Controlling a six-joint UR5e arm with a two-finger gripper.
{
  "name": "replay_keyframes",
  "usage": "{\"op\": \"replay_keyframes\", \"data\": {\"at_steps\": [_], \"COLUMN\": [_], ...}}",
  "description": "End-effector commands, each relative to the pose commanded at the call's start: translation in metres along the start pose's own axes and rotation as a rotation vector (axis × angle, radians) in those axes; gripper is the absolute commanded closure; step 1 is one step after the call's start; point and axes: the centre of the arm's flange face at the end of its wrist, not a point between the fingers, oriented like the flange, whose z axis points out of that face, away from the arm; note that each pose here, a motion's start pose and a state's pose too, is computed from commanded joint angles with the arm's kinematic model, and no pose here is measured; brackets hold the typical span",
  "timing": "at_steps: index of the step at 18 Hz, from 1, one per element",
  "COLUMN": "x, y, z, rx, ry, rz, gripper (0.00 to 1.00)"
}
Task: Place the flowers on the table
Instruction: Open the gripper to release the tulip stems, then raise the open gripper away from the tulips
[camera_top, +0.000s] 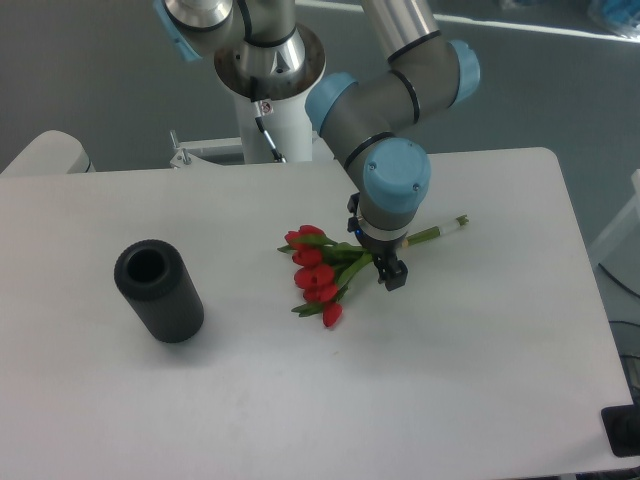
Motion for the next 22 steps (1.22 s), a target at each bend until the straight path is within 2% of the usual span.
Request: {"op": "replay_keyframes", "data": {"at_steps": [3, 8, 14, 16, 19, 22], "x": [-0.016, -0.052, -0.078, -0.085, -0.105, -0.118], "y": [0.003, -0.001, -0.003, -0.008, -0.023, -0.035], "z": [-0.01, -0.017, -0.008, -0.005, -0.004, 0.0], "rx": [-0.006, -0.01, 0.014, 0.024, 0.022, 0.016], "ry": [-0.027, -0.059, -0.065, -0.066, -0.081, -0.088], "rz": [0.081, 0.064, -0.073, -0.094, -0.186, -0.197], "gripper": [0.0, 0.0, 0.0, 0.0, 0.0, 0.0]}}
